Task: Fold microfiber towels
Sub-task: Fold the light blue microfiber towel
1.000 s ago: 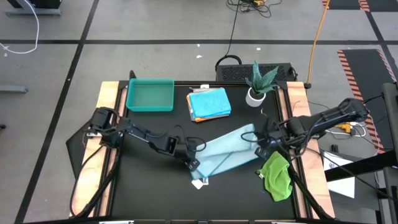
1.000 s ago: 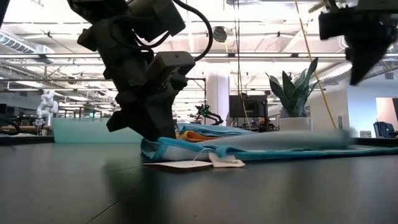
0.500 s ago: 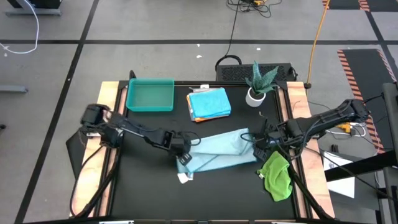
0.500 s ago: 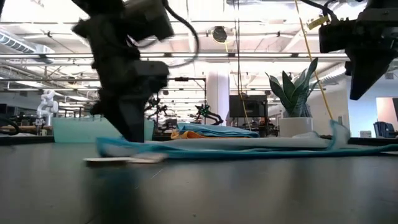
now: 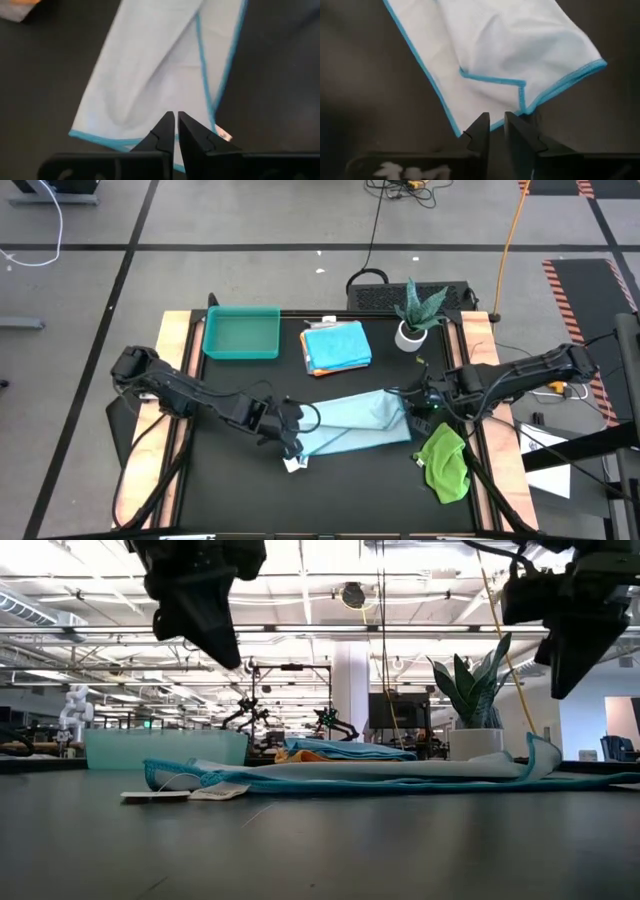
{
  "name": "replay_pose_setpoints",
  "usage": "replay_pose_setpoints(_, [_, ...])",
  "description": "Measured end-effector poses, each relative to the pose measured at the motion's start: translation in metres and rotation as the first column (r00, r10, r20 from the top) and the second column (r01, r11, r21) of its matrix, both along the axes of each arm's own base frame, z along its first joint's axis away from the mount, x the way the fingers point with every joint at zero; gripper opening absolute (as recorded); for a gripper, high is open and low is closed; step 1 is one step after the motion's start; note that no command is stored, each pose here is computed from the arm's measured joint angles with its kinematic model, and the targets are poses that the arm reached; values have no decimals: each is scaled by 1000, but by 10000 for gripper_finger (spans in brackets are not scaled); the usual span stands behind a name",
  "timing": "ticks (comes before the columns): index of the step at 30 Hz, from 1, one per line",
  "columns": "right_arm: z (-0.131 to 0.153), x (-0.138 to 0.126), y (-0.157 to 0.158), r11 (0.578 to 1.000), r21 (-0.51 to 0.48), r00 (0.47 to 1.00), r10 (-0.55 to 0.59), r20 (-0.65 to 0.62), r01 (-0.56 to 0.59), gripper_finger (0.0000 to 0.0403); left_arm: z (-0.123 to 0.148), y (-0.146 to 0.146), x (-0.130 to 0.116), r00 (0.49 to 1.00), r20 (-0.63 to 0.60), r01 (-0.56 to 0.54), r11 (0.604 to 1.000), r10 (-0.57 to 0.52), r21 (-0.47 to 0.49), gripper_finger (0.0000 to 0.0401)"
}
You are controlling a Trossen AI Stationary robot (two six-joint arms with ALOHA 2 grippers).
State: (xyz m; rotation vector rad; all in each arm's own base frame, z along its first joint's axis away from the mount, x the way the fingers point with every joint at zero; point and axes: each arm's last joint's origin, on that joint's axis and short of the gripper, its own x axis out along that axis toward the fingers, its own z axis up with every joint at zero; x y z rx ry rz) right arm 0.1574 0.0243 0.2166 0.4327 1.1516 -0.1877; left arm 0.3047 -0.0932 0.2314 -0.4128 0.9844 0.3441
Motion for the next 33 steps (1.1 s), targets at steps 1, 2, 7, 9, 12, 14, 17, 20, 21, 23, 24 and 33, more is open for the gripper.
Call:
replay_pose_setpoints(1, [-1, 1, -1, 1000, -6, 1000, 20, -4, -20, 57, 0, 0, -1, 1000, -6, -12, 1000, 12, -4, 27])
replay_pose_setpoints(2, [-2, 2, -1, 999, -15, 999, 41, -8, -41, 63, 0, 0, -1, 1000, -5, -23, 1000, 23, -7, 27])
replay_pose_setpoints(7, [-11, 8, -6, 988, -67, 988, 135, -74, -140, 98, 1, 1, 0, 999, 7, -34, 999, 34, -14, 19])
replay_pose_setpoints(9, [-16, 12, -8, 983, -75, 981, 158, -111, -167, 113, 1, 2, 0, 999, 10, -39, 999, 39, -11, 14])
replay_pose_setpoints(12, [-25, 17, -11, 977, -83, 970, 183, -162, -198, 132, 1, 1, 0, 999, 12, -43, 999, 43, -14, 8])
replay_pose_setpoints(14, [-29, 21, -14, 975, -85, 965, 188, -181, -206, 142, 1, 1, 0, 999, 13, -45, 999, 45, -15, 6])
replay_pose_setpoints(17, [-35, 26, -16, 979, -49, 963, 186, -197, -199, 150, 1, 2, 0, 999, 13, -48, 999, 48, -16, 10])
replay_pose_setpoints(20, [-38, 30, -17, 978, 4, 961, 203, -187, -206, 153, 2, 2, 0, 999, 14, -53, 998, 53, -19, 20])
replay_pose_setpoints(21, [-39, 32, -17, 977, 14, 960, 213, -181, -214, 153, 2, 1, 0, 999, 14, -52, 998, 53, -19, 23])
replay_pose_setpoints(23, [-40, 35, -18, 975, 20, 961, 222, -165, -221, 153, 2, 2, 0, 998, 14, -53, 998, 53, -19, 29])
replay_pose_setpoints(24, [-41, 36, -18, 974, 30, 962, 226, -152, -224, 153, 2, 2, 0, 998, 15, -54, 998, 54, -18, 31])
replay_pose_setpoints(33, [-40, 44, -17, 964, 4, 961, 264, -81, -264, 153, 2, 2, 1, 998, 17, -56, 998, 56, -12, 33])
